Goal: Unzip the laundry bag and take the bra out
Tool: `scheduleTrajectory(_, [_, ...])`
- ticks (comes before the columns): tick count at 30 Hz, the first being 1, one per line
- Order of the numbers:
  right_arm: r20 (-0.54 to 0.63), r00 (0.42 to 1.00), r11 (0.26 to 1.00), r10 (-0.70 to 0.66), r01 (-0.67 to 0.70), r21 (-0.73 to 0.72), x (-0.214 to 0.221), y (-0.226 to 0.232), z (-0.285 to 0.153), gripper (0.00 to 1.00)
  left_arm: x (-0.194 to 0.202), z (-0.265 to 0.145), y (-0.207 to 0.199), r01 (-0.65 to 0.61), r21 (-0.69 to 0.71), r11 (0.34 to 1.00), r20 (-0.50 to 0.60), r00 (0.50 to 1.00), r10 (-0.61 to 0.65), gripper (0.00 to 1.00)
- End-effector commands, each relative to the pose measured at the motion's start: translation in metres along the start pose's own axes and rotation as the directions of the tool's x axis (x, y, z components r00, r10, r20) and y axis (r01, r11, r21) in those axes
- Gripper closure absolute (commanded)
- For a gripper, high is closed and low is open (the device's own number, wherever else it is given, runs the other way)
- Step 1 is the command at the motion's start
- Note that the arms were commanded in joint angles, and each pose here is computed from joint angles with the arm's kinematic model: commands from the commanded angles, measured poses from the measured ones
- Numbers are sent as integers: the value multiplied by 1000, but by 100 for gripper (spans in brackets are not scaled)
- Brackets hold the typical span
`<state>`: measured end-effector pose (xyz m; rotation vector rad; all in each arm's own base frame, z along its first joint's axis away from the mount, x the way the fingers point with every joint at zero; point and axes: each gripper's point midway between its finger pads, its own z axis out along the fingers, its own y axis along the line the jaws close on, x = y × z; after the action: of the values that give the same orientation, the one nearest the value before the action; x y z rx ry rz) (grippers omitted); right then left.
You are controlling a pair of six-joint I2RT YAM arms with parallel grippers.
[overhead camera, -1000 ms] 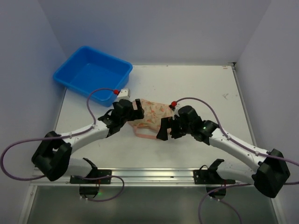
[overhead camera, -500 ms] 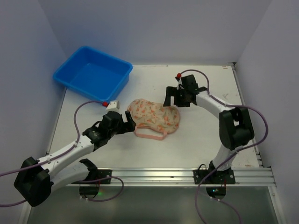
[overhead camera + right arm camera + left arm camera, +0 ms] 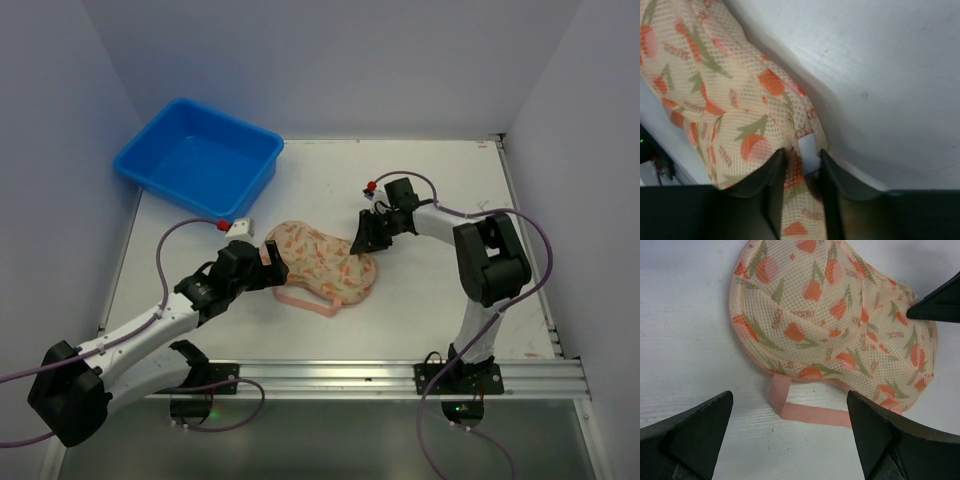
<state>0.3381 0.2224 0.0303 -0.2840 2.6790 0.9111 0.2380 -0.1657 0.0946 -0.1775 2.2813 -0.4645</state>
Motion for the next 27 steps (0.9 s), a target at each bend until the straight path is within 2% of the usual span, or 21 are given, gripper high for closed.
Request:
scheduleTrajectory(1, [-2,1000,991,-27,27,-131,13,27,-13,76,-4,1,-1,4,5,1000,12,1000,-4,0])
scheduleTrajectory(2, [18,999,990,-40,42,-134,12,32,-20,83,-4,1,-2,5,9,1000,12,1000,-5,0])
scheduleTrajectory(3, [30,999,990,-43,46,-131,12,34,-24,96,-4,0,-2,7,10,1000,13,1000,-7,0])
scheduleTrajectory(4, [35,998,991,-44,48,-124,15,34,-27,100,-6,-1,-3,8,14,1000,20,1000,-9,0])
scheduleTrajectory(8, [154,983,995,-97,101,-14,-4,40,-64,100,-9,-4,-2,17,7,1000,35,999,-17,0])
scheduleTrajectory(9, [231,965,991,-128,114,75,-18,38,-85,100,-12,-5,-2,17,4,1000,41,999,-18,0])
scheduleTrajectory(11, [298,939,977,-170,120,177,-29,39,-109,100,-16,-9,-1,21,-9,1000,53,998,-21,0])
scheduleTrajectory(13, [392,887,938,-246,115,327,-45,41,-145,100,-23,-13,-1,25,-18,1000,67,997,-23,0])
scheduleTrajectory(15, [431,846,901,-313,122,416,-51,46,-165,100,-31,-18,-1,34,-28,999,92,995,-31,0])
scheduleTrajectory(16, [465,807,871,-364,117,478,-55,53,-179,100,-32,-20,0,41,-33,999,95,995,-38,0])
scheduleTrajectory(20, [436,762,805,-478,182,565,-46,70,-175,100,-39,-29,5,80,-50,996,134,988,-73,0])
scheduleTrajectory(24, [321,800,781,-507,268,565,-16,76,-127,100,-36,-36,15,120,-71,990,146,983,-109,0])
scheduleTrajectory(27, [201,820,773,-536,381,508,19,93,-79,99,-31,-42,21,147,-73,986,153,979,-135,0])
